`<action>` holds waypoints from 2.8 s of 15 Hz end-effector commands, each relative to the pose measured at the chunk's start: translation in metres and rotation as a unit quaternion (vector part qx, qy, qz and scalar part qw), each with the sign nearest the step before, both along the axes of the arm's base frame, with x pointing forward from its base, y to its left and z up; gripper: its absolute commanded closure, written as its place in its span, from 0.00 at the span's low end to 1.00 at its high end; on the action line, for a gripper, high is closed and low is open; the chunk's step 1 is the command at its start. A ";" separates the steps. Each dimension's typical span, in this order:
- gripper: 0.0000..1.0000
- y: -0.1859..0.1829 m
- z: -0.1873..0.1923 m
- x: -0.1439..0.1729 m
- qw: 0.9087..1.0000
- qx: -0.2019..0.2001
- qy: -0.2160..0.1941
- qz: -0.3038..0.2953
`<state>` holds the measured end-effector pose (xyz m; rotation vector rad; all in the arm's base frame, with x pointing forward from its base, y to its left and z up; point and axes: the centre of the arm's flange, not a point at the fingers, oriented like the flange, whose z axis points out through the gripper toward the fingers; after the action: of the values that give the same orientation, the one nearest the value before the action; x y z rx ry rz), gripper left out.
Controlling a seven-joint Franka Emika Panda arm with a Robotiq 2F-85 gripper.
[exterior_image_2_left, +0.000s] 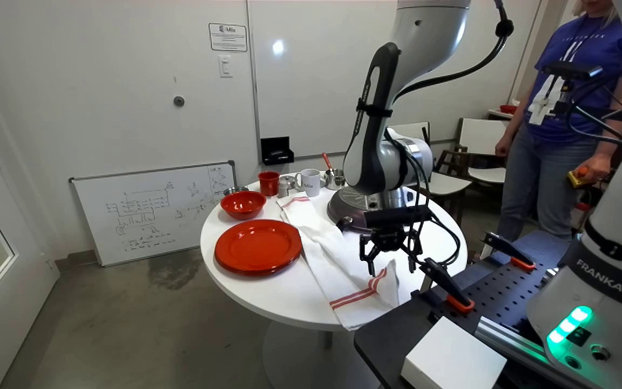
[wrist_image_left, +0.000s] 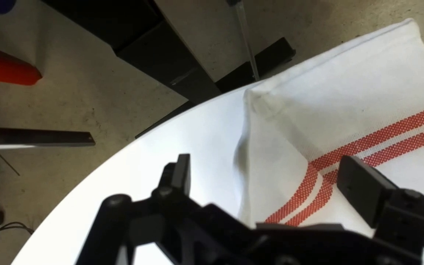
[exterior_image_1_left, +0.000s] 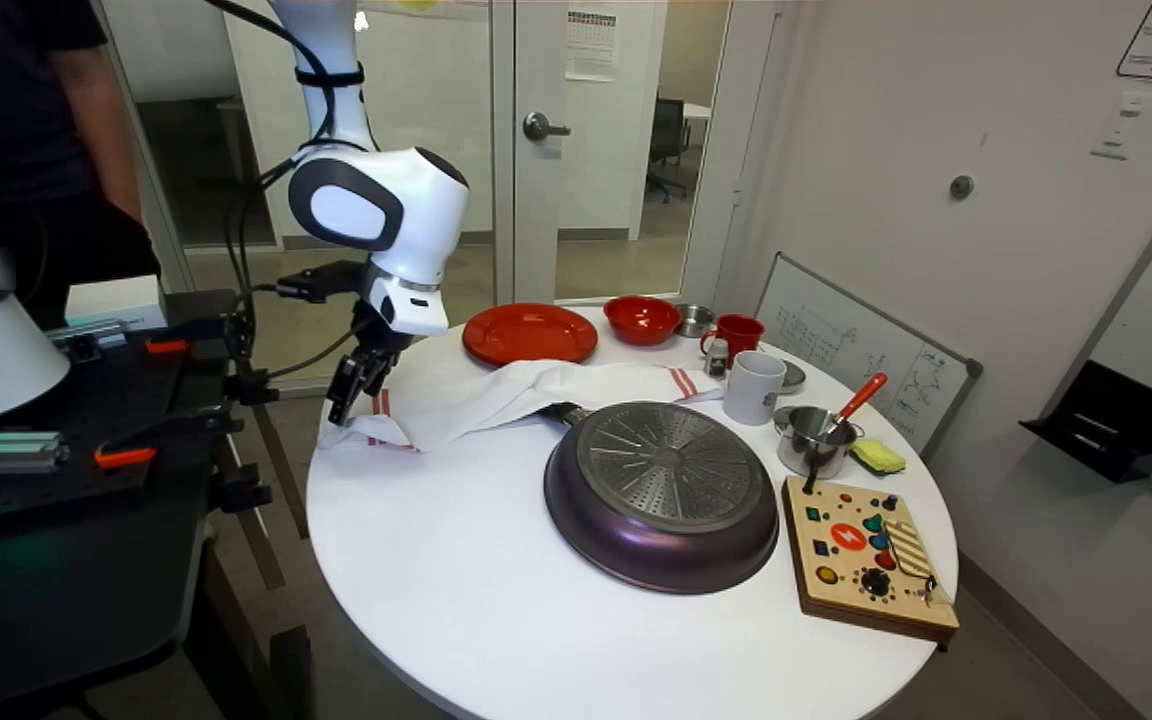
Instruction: Unfold the towel
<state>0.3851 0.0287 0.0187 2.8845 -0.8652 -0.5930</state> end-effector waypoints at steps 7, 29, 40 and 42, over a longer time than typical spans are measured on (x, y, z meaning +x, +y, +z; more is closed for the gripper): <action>0.00 -0.024 -0.029 0.024 1.000 -0.007 -0.011 0.027; 1.00 0.025 0.030 0.089 0.995 0.064 0.062 0.045; 1.00 0.111 -0.004 0.098 0.953 0.179 0.172 0.176; 1.00 0.114 -0.011 0.097 0.946 0.188 0.188 0.185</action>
<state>0.4704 0.1368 0.0210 2.9954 -0.2490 -1.2217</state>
